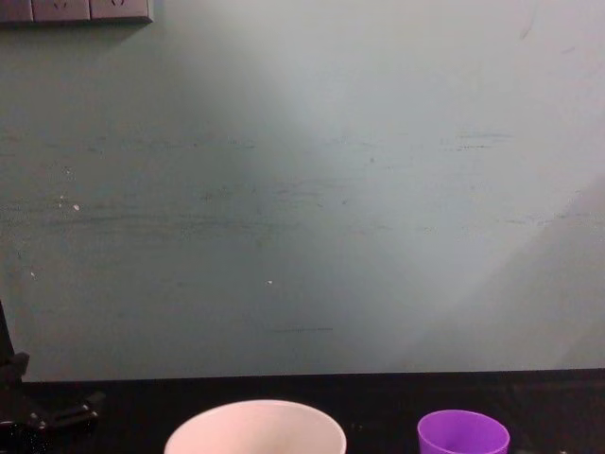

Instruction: Pick up the cup and pour the mung beans from the cup into the bowl.

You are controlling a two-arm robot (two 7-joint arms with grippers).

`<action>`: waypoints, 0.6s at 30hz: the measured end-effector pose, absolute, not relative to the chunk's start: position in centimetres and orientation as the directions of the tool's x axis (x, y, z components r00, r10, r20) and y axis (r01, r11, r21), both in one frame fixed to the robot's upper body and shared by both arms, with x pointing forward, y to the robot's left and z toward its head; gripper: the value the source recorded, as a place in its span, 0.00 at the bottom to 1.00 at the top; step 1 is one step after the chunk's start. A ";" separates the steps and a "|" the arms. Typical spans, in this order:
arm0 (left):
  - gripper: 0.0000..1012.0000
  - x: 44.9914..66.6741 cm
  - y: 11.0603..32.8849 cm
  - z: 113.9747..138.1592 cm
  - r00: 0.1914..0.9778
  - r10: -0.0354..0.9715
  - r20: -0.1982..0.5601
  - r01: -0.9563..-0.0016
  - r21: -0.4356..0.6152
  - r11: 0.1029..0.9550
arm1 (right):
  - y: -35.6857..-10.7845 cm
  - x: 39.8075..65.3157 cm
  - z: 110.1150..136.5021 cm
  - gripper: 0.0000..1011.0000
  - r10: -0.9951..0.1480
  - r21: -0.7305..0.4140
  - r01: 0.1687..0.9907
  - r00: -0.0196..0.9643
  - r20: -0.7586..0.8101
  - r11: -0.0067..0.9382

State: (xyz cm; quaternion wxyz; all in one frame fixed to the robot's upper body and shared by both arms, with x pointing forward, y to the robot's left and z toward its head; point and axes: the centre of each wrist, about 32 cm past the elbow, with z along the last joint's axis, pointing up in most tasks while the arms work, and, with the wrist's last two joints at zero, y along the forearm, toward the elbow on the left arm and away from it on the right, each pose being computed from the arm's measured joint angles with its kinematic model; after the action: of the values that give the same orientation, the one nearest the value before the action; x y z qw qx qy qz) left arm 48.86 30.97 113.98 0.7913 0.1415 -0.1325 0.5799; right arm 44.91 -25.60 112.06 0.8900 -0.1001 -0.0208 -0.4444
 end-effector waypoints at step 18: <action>0.99 48.9 31.0 114.0 0.292 0.880 0.374 -0.955 0.070 0.287 | -22.8 46.9 111.1 0.99 -0.841 -0.144 0.842 0.534 0.086 0.519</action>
State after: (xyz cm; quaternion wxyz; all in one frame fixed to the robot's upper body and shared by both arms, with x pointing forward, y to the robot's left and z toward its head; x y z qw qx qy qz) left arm 48.86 30.97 113.98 0.7913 0.1415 -0.1325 0.5799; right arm 46.86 -22.82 111.13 0.8716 -0.0844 -0.0027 -0.4829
